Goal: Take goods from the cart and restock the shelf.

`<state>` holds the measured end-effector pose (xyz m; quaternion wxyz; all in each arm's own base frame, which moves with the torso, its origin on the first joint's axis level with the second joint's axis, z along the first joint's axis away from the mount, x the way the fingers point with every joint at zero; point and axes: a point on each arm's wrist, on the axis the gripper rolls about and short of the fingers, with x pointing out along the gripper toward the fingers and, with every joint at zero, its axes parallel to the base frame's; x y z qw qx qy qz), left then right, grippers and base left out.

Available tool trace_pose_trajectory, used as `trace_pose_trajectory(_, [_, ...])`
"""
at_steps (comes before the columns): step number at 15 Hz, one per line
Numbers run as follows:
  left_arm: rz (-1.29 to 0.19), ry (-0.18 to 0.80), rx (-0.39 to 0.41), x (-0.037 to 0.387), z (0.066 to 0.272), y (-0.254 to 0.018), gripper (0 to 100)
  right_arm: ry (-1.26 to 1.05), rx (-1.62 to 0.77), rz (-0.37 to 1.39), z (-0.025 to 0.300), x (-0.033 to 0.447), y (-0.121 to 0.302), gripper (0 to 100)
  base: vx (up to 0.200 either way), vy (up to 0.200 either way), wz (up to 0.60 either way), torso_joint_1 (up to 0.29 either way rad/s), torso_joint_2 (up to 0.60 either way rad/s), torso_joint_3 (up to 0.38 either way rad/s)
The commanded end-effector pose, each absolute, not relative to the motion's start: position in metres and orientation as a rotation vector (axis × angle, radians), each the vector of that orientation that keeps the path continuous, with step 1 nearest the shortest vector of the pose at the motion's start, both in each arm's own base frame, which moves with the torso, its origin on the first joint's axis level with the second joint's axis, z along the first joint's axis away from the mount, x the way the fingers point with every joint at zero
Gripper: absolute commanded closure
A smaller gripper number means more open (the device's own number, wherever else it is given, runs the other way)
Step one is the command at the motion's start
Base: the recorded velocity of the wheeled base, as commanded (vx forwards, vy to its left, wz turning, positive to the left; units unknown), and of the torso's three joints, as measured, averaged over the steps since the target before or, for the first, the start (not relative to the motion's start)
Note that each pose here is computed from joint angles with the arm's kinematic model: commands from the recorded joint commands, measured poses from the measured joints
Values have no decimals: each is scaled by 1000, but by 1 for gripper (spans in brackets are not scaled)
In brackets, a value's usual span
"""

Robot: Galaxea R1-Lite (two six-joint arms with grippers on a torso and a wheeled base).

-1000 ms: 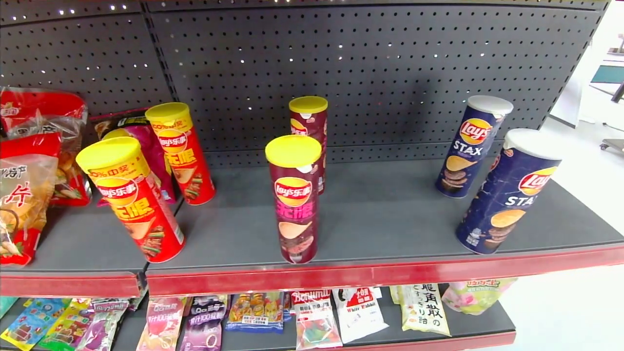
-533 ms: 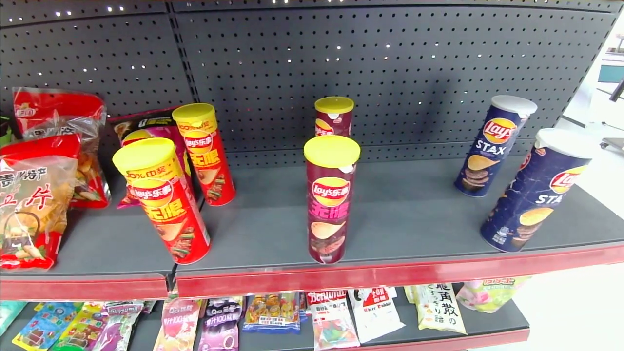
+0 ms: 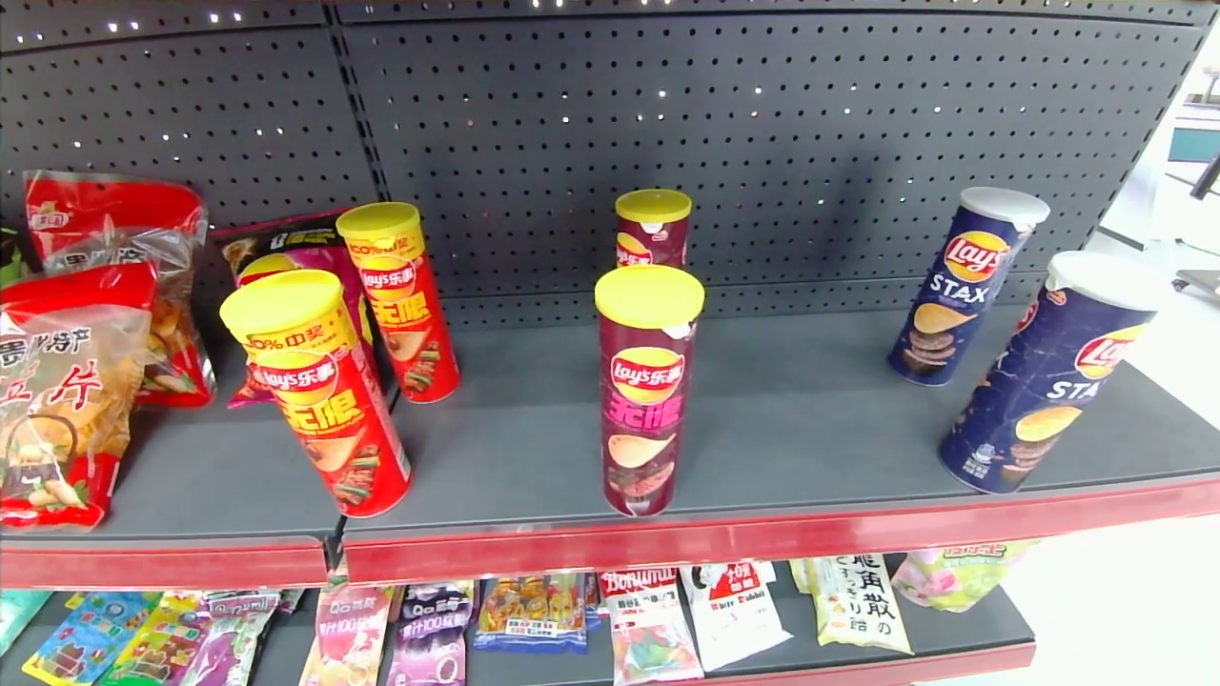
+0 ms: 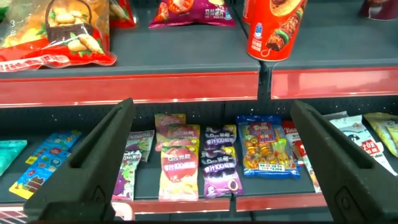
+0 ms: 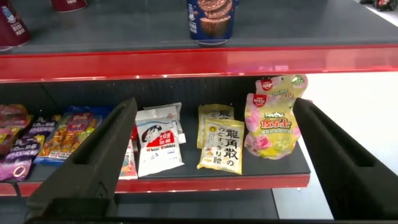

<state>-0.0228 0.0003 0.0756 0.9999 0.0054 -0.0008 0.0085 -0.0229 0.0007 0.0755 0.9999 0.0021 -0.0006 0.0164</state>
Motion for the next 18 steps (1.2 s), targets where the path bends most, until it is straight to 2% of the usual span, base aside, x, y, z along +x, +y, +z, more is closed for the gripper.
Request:
trace_pose_trajectory(1, [18, -1, 11, -23, 76, 0, 0, 0, 5, 34, 75, -23, 1, 0, 0, 0, 0, 0, 0, 0])
trace_pose_trajectory(18, [18, -1, 11, -23, 76, 0, 0, 0, 5, 34, 75, -23, 1, 0, 0, 0, 0, 0, 0, 0])
